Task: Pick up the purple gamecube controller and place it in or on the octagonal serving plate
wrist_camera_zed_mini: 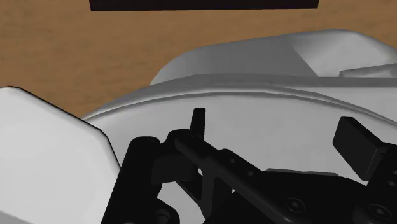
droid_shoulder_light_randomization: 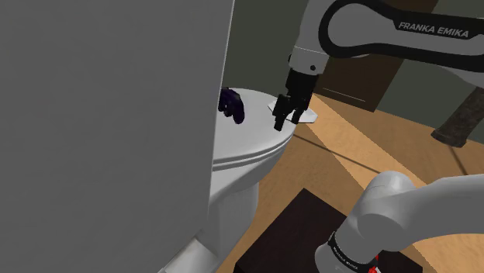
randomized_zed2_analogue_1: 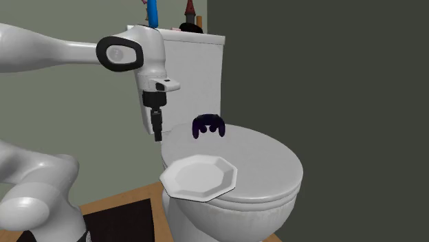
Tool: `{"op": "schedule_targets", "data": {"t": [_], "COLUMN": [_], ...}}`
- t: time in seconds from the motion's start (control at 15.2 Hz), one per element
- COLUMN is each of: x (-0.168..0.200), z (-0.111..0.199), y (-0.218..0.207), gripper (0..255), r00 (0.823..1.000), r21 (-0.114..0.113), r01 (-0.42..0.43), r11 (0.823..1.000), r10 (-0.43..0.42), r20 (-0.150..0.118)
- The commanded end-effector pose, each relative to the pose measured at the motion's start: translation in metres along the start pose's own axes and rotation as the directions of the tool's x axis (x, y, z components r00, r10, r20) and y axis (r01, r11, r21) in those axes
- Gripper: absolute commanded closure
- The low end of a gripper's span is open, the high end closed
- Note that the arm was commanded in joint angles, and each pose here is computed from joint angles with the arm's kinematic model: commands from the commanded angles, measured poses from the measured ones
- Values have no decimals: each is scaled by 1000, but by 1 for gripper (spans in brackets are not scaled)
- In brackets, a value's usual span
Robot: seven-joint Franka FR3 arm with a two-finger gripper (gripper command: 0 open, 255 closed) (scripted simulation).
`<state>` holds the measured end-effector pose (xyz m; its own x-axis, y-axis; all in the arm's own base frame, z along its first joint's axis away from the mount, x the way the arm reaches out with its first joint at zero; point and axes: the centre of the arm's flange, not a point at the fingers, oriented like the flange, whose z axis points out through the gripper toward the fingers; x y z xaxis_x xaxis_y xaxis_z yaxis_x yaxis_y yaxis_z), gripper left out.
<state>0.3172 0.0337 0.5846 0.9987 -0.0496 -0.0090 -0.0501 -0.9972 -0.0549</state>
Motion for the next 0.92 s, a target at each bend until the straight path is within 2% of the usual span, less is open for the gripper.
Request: {"op": "schedule_targets", "data": {"t": [0.0,0.86], "x": [0,164], "z": [0,-41], "y": [0,-46], "gripper": [0,0], "r00": [1000,991], "r21": [0,-19], "r01": [0,-128], "r11": [1000,992], "r10": [0,129], "r20": [0,19]}}
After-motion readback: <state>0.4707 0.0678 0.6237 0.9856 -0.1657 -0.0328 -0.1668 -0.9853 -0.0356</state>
